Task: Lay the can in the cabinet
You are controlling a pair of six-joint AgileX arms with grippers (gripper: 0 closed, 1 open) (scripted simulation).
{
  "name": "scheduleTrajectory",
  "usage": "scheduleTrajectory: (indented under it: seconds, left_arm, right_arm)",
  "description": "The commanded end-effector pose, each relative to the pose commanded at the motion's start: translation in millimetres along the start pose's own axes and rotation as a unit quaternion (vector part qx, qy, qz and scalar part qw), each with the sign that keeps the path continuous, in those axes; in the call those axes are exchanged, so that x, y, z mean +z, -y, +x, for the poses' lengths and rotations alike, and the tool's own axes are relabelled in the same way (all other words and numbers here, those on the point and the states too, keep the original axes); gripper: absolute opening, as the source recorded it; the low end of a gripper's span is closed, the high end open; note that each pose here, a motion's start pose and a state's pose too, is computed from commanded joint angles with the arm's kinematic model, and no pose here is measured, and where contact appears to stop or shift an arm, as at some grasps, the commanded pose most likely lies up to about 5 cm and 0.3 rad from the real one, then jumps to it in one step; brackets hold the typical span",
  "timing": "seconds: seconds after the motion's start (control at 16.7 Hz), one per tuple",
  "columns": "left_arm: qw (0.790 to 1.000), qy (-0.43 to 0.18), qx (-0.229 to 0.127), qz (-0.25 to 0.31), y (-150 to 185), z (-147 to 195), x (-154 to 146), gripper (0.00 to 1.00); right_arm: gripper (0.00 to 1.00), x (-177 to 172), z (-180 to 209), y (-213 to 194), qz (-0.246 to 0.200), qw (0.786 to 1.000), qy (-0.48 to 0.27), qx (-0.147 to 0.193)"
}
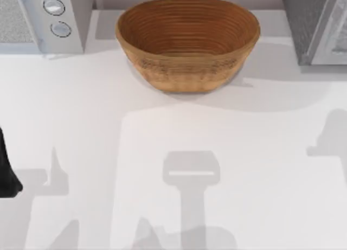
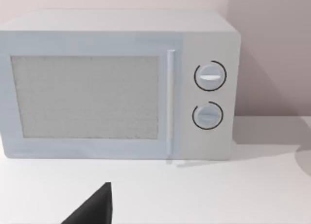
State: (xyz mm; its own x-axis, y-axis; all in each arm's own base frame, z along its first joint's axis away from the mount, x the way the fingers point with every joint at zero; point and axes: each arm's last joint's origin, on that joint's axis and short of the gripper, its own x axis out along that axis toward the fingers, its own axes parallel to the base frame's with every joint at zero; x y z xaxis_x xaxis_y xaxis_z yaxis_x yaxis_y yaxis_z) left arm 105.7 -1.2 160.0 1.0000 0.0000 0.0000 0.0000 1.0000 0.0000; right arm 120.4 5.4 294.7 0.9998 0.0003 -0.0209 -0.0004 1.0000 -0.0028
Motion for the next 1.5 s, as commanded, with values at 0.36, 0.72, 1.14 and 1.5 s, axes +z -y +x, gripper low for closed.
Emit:
scheduleTrajectory:
  seconds: [0.36,0.72,1.14,1.5]
  left_arm:
    - [1.0,0.0,0.0,0.0,0,0,0,1.0]
    - [1.0,0.0,0.0,0.0,0,0,0,1.0]
    - [1.0,0.0,0.0,0.0,0,0,0,1.0]
    - [1.0,0.0,0.0,0.0,0,0,0,1.0]
  right_arm:
    - [0.0,66,18,-5,0.0,1.0,0.008,0.0]
    - [0.0,126,41,-12,0.004,1.0,0.02,0.0]
    - [0.0,177,82,-24,0.002,1.0,0.013,0.0]
    - [0.0,214,121,-38,0.003,1.0,0.013,0.0]
